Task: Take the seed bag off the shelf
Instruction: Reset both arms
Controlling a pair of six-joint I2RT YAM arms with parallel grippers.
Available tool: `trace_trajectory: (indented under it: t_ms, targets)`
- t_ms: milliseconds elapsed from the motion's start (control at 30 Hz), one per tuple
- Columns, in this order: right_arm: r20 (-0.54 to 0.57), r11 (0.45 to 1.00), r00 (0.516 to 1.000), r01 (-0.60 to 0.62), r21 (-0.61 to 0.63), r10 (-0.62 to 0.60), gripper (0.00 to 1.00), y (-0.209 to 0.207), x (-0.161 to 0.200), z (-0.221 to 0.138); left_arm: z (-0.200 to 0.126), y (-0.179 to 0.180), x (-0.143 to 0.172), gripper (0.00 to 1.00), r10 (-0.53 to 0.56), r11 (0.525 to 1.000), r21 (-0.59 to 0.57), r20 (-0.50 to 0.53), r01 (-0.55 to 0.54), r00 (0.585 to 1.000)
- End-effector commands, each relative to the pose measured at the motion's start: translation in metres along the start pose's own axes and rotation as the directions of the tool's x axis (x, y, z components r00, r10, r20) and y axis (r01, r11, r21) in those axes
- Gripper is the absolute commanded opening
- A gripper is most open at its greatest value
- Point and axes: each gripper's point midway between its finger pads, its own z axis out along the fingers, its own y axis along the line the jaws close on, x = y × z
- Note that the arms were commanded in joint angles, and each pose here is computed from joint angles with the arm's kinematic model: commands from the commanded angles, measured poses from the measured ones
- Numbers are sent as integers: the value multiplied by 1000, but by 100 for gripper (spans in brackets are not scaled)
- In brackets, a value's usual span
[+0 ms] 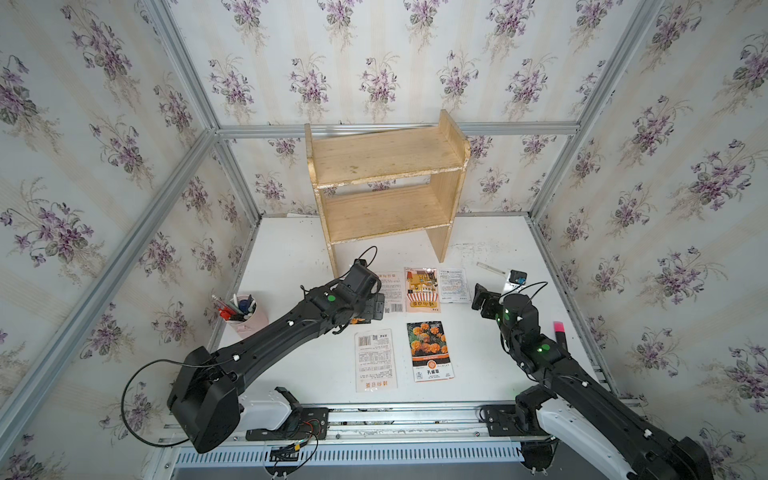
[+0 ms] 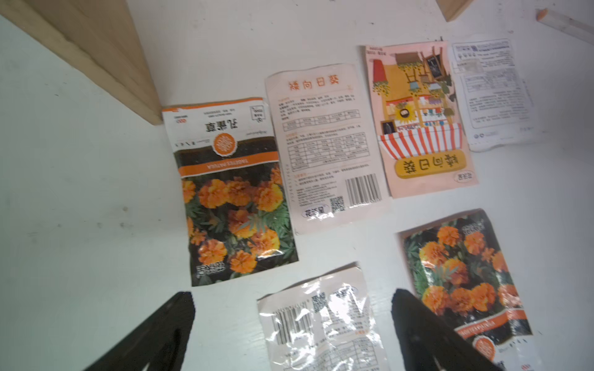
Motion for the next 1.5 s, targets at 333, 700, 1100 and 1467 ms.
trace_trajectory:
  t_ms: [333, 700, 1100, 1467]
  targets:
    - [180, 992, 977, 106, 70, -117, 100, -40, -25, 47, -7, 128, -34, 100, -26, 945, -309, 260, 109, 965]
    - [224, 979, 954, 205, 5, -201, 100, -28, -18, 80, -5, 174, -33, 100, 59, 935, -340, 433, 103, 899]
    - [269, 978, 947, 197, -63, -174, 100, -30, -4, 74, 30, 183, -38, 100, 145, 949, -313, 532, 34, 834]
    - [237, 989, 962, 146, -26, -136, 100, -43, -4, 82, 68, 186, -39, 100, 146, 966, -259, 507, -12, 850]
